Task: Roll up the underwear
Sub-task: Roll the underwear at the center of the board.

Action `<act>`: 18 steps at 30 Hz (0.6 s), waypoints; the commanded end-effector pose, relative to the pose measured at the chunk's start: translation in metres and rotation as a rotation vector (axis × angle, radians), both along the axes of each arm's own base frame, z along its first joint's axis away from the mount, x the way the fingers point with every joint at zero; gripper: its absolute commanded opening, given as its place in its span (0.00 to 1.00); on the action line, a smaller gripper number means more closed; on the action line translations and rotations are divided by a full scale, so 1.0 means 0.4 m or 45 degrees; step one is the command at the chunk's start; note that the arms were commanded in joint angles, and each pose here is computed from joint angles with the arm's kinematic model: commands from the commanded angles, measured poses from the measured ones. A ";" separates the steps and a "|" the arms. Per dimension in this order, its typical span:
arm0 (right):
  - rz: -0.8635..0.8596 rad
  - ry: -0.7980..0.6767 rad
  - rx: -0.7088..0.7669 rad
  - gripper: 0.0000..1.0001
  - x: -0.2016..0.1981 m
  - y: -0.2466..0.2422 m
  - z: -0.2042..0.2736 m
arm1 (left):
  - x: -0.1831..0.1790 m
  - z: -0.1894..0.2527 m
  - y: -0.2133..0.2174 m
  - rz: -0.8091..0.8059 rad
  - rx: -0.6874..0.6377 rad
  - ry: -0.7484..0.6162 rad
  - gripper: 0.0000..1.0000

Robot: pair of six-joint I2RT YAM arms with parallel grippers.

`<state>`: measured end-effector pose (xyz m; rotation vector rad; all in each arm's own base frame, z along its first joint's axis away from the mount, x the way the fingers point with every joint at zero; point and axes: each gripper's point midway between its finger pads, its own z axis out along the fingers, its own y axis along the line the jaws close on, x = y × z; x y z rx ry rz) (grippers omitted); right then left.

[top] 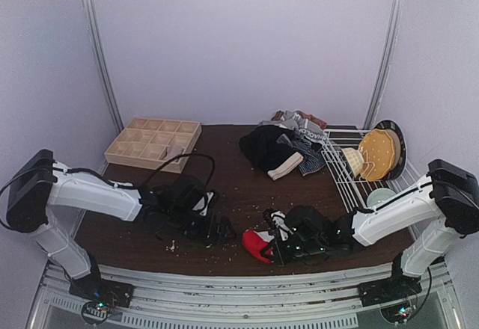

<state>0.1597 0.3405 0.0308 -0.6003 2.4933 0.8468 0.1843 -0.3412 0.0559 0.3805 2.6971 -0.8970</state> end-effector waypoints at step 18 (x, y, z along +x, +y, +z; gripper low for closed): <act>-0.129 0.443 0.096 0.00 -0.048 -0.036 -0.162 | -0.052 0.015 -0.181 -0.125 -0.400 0.112 0.85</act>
